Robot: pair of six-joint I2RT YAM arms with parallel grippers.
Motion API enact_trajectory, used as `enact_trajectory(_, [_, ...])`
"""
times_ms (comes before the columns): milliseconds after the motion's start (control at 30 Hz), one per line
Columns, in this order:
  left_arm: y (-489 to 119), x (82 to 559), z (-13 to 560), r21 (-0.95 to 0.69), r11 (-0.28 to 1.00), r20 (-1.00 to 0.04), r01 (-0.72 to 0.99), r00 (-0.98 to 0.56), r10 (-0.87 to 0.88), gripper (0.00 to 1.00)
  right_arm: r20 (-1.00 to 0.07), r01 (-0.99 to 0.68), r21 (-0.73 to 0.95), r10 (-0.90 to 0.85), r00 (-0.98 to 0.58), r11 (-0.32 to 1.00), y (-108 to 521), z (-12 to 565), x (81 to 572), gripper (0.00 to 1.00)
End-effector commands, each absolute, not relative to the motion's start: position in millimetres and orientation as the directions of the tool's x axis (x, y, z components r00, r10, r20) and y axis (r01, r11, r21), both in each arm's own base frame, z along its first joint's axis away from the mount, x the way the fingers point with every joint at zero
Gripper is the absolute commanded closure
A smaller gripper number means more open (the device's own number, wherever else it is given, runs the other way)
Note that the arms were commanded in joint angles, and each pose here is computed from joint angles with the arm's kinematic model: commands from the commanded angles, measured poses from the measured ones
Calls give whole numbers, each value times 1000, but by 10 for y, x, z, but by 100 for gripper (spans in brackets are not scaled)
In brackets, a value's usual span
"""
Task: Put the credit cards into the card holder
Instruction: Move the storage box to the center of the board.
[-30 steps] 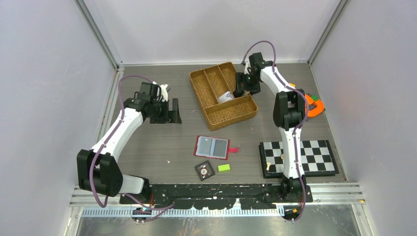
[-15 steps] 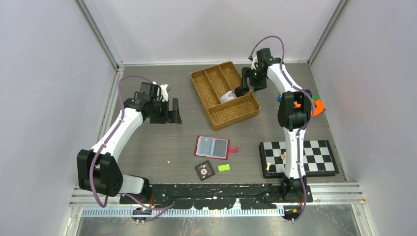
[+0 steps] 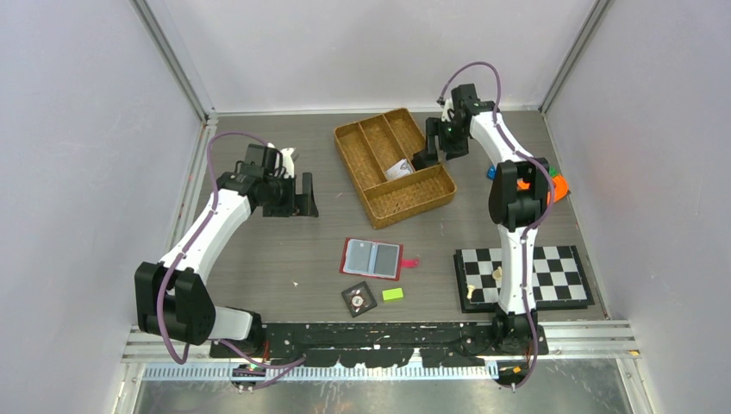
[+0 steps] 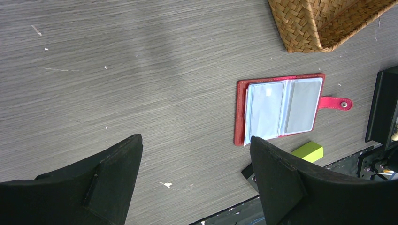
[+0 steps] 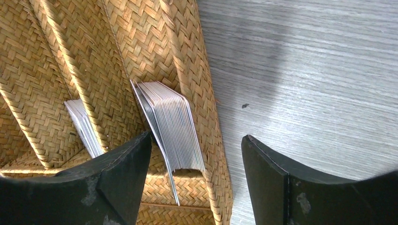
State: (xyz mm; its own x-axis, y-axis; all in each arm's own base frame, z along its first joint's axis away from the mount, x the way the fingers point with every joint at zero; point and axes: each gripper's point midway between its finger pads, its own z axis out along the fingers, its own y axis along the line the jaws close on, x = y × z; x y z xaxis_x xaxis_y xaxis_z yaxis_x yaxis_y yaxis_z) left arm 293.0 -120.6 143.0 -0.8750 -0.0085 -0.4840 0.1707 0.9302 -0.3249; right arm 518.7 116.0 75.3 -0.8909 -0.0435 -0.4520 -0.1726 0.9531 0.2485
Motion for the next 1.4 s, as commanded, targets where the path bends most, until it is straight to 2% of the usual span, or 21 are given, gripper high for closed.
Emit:
enact_trajectory(0, [-1214, 2943, 1428, -335, 925, -487, 179, -873, -8, 13, -578, -194, 220, -33, -815, 956, 1101, 1336, 5271, 26])
enact_trajectory(133, [-1221, 2939, 1426, -339, 923, -485, 180, -874, -8, 13, -603, -202, 227, -26, -798, 953, 1118, 1443, 5280, 30])
enact_trajectory(267, [-1225, 2938, 1425, -341, 922, -484, 180, -875, -8, 13, -599, -214, 244, -27, -801, 946, 1163, 1428, 5272, 43])
enact_trajectory(333, [-1224, 2939, 1424, -341, 923, -484, 180, -875, -8, 13, -589, -212, 246, -28, -808, 946, 1161, 1381, 5270, 46])
enact_trajectory(567, [-1229, 2938, 1423, -343, 922, -483, 180, -876, -9, 13, -547, -239, 280, -51, -836, 930, 1245, 1248, 5195, 46])
enact_trajectory(900, [-1237, 2934, 1420, -348, 920, -480, 181, -877, -9, 13, -543, -184, 203, -46, -838, 962, 1116, 1117, 5244, 49])
enact_trajectory(1367, [-1242, 2931, 1419, -350, 919, -479, 182, -878, -9, 13, -504, -210, 178, -94, -859, 962, 1197, 948, 5159, 48])
